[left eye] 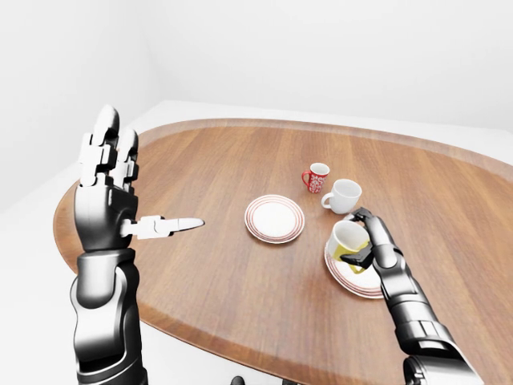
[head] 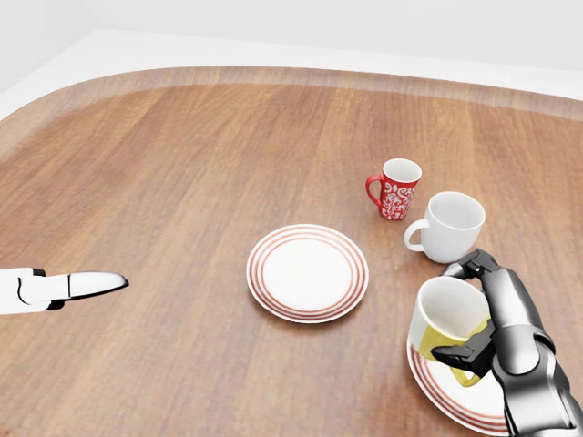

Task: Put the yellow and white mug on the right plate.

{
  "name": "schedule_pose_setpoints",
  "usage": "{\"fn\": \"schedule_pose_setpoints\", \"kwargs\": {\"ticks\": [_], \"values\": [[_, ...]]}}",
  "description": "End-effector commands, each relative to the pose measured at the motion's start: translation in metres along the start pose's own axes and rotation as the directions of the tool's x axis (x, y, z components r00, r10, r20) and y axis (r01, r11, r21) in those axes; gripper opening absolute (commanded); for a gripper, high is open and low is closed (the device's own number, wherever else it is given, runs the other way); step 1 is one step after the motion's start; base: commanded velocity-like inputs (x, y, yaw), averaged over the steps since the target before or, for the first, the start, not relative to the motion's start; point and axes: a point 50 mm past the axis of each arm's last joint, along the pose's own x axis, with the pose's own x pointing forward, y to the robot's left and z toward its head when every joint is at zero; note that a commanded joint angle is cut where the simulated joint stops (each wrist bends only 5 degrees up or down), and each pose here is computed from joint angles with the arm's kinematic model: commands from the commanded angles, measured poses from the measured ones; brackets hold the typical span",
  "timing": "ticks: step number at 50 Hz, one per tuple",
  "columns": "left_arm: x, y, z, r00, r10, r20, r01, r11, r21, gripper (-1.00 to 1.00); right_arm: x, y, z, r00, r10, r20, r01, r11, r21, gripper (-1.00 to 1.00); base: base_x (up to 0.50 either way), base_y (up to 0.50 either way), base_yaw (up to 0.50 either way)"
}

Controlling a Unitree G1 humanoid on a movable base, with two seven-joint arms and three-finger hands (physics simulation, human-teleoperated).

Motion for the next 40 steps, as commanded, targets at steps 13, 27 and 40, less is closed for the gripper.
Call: {"fn": "schedule_pose_setpoints", "kwargs": {"ticks": [13,27,40], "values": [[0.000,0.000,0.003,1.000,-0.001,0.013,0.001,1.000,0.002,0.88,0.003,-0.024,-0.022,0.995,-0.067,-0.077,0.070,0.997,0.032,-1.00,0.00,0.00,0.00],[-0.001,-0.002,0.002,1.000,-0.006,0.009,0.006,1.000,0.002,0.89,0.008,-0.023,-0.034,0.992,-0.076,-0.098,0.081,0.996,0.046,-1.00,0.00,0.00,0.00],[-0.001,-0.002,0.001,1.000,-0.007,0.005,0.007,1.000,0.003,0.89,0.016,-0.024,-0.029,0.991,-0.081,-0.105,0.086,0.995,0.052,-1.00,0.00,0.00,0.00]]}}
